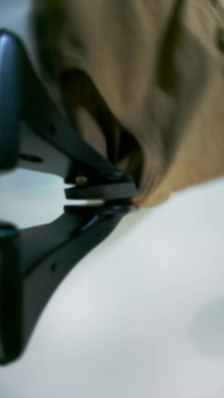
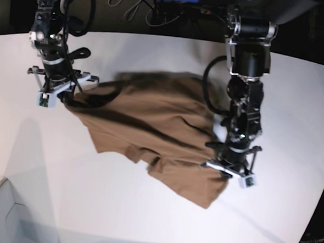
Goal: Layout the t-shirt on the table in an organized manner, then fold the t-shirt properly
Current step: 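Lift the shirt with both grippers and shake it out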
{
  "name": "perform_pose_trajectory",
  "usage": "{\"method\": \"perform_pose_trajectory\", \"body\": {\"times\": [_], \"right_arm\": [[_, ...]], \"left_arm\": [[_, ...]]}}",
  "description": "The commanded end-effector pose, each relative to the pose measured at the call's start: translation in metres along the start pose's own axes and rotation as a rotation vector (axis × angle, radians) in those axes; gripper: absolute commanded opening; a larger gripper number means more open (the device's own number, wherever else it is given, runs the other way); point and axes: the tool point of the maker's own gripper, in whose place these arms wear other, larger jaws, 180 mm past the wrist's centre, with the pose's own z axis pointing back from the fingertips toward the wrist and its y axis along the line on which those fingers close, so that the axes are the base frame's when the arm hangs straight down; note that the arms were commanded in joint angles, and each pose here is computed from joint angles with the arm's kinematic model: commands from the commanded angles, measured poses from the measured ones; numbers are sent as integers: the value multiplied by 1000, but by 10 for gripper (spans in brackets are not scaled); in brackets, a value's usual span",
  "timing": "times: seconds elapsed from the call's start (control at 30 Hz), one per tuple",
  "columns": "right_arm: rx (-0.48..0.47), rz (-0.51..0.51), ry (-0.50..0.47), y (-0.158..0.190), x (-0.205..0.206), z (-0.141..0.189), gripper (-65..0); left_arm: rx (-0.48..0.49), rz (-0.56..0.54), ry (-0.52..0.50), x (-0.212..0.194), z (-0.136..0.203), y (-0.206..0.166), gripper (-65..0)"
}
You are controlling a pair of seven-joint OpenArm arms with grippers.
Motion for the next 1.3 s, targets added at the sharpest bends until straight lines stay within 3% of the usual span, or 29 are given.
{"method": "perform_pose_trajectory", "body": {"times": [0.0, 0.2, 0.37, 0.57, 0.87, 1.07, 1.27], "right_arm": [[-14, 5, -74, -6, 23, 2, -650], [-71, -19, -172, -27, 63, 1, -650], [-90, -37, -239, -34, 90, -1, -650], [-68, -49, -381, -25, 149, 0, -650], [-41, -83, -632, -15, 263, 12, -650], [-14, -136, -719, -13, 343, 7, -650], [-48, -141, -765, -24, 386, 8, -650]], "left_arm": [[-70, 18, -156, 63, 6, -24, -647], [-93, 44, -272, 137, 53, -15, -647], [-33, 79, -333, 155, 74, 15, -647], [-48, 76, -394, 179, 83, 9, -647], [-119, 93, -451, 234, 77, -24, -647], [-176, 99, -430, 266, 47, -56, -646], [-201, 121, -426, 295, 33, -71, -646]]}}
